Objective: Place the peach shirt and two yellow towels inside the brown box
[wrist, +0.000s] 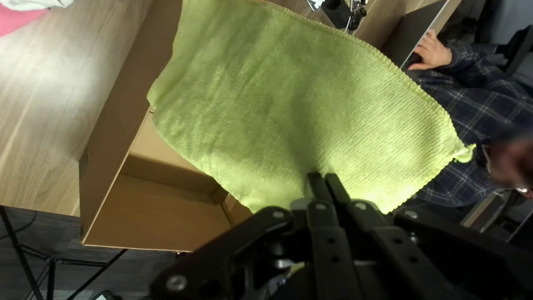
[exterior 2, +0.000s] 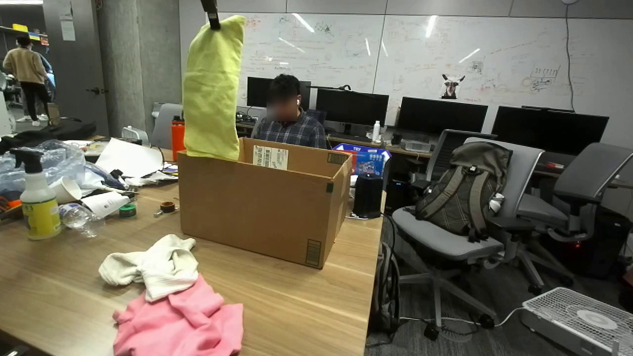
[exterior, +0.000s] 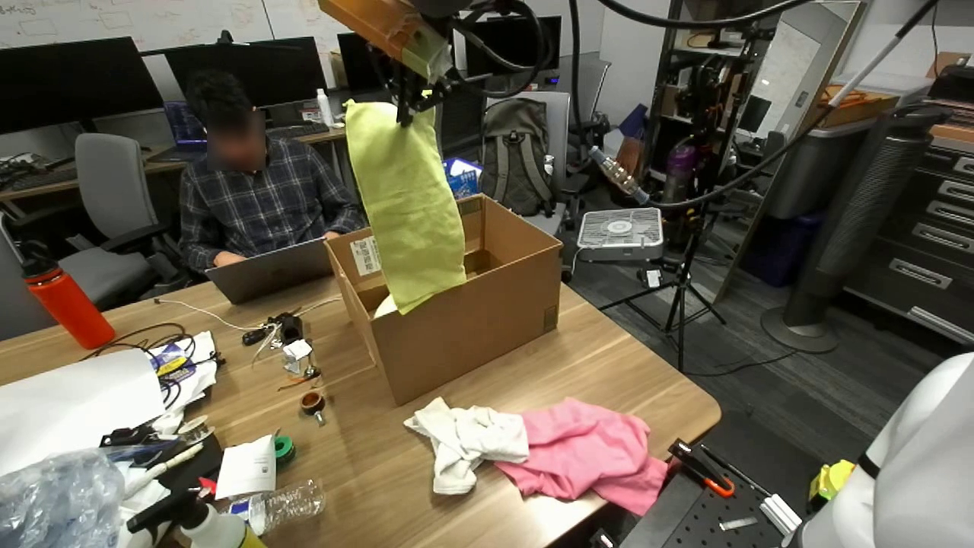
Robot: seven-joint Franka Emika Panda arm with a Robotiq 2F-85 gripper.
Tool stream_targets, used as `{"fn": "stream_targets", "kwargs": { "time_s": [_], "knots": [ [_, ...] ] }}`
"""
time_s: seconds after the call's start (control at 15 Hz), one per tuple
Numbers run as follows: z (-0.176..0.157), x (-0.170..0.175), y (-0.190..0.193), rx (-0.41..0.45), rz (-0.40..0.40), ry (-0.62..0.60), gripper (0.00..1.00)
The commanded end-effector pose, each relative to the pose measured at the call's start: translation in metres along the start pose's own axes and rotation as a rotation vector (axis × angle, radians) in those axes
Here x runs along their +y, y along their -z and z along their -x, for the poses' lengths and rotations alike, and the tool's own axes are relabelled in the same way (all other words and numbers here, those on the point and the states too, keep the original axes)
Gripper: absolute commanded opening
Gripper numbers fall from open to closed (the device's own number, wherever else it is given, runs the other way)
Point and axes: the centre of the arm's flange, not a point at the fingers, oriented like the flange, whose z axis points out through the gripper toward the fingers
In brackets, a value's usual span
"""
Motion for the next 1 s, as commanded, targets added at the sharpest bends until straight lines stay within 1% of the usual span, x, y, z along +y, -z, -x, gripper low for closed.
{"fn": "stream_targets", "kwargs": {
  "time_s": [0.0, 0.33, 0.6, 0.67, 0.73, 0.8, 0.93],
  "knots": [
    [-0.016, -0.044, -0.002, 0.048, 0.002, -0.087, 0.01],
    [-0.055, -0.061, -0.015, 0.073, 0.018, -0.184, 0.01],
    [-0.081, -0.065, -0.025, 0.084, 0.039, -0.215, 0.01],
    [-0.085, -0.065, -0.028, 0.081, 0.045, -0.211, 0.29],
    [-0.089, -0.064, -0.03, 0.076, 0.06, -0.201, 0.29],
    [-0.093, -0.062, -0.033, 0.08, 0.067, -0.192, 0.35],
    [-0.099, -0.056, -0.037, 0.071, 0.08, -0.173, 0.51]
  ]
}}
